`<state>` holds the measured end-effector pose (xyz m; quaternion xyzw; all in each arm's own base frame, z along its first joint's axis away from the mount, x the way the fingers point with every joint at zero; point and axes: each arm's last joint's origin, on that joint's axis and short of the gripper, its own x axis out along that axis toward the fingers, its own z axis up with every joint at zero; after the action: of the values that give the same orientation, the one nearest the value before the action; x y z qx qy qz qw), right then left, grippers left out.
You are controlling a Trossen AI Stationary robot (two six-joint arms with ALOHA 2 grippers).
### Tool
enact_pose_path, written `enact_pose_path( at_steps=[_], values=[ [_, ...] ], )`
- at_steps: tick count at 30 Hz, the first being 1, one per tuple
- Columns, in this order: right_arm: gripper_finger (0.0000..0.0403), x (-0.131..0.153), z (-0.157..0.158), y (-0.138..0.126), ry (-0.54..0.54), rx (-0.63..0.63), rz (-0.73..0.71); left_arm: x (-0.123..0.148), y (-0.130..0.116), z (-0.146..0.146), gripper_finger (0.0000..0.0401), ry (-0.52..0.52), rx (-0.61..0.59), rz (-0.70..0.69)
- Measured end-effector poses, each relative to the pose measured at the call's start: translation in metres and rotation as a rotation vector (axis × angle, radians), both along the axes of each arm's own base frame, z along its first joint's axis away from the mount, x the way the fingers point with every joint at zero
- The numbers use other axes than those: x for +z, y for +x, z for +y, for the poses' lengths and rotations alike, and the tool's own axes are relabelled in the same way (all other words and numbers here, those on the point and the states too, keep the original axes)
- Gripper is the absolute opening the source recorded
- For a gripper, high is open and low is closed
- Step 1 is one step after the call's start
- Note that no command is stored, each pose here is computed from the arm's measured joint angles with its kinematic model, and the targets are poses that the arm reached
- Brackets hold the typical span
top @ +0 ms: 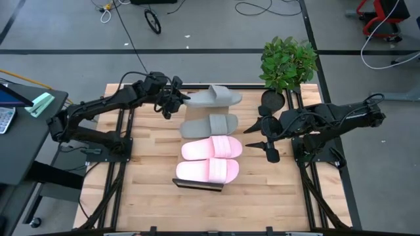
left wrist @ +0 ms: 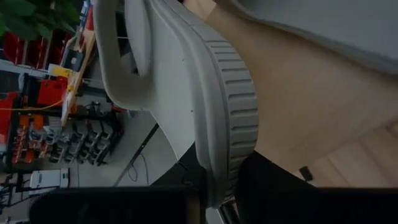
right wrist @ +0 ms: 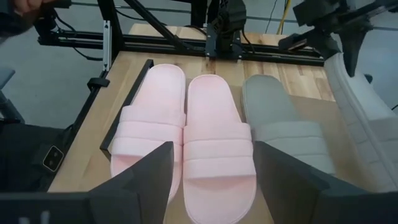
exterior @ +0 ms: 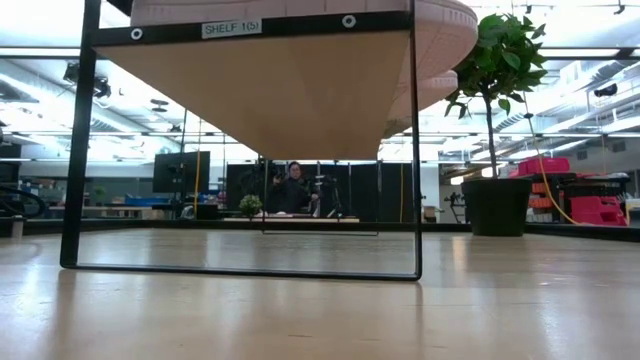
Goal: Pick and place slides into the shelf
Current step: Put the gray slides on top of the shelf
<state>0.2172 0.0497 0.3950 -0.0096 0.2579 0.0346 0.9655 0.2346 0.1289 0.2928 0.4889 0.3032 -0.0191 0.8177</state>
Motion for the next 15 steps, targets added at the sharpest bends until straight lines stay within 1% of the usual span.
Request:
enact_pose_path(
  at_steps=[8, 11, 13, 15],
  values=[
    [0.0226, 0.000, 0.000, 0.000, 0.000, 0.001, 0.000, 0.013, -0.006, -0.011, 0.0052, -0.028, -0.095, -0.071],
    [0.0226, 0.000, 0.000, 0.000, -0.001, 0.000, 0.000, 0.013, -0.008, -0.010, 0.0052, -0.030, -0.093, -0.070],
    [0.0226, 0.000, 0.000, 0.000, 0.000, 0.001, -0.001, 0.011, -0.011, -0.006, 0.0052, -0.053, -0.090, -0.057],
    [0.0226, 0.001, 0.000, 0.000, 0.001, 0.001, -0.007, 0.010, -0.014, -0.003, 0.0052, -0.084, -0.121, -0.064]
  ],
)
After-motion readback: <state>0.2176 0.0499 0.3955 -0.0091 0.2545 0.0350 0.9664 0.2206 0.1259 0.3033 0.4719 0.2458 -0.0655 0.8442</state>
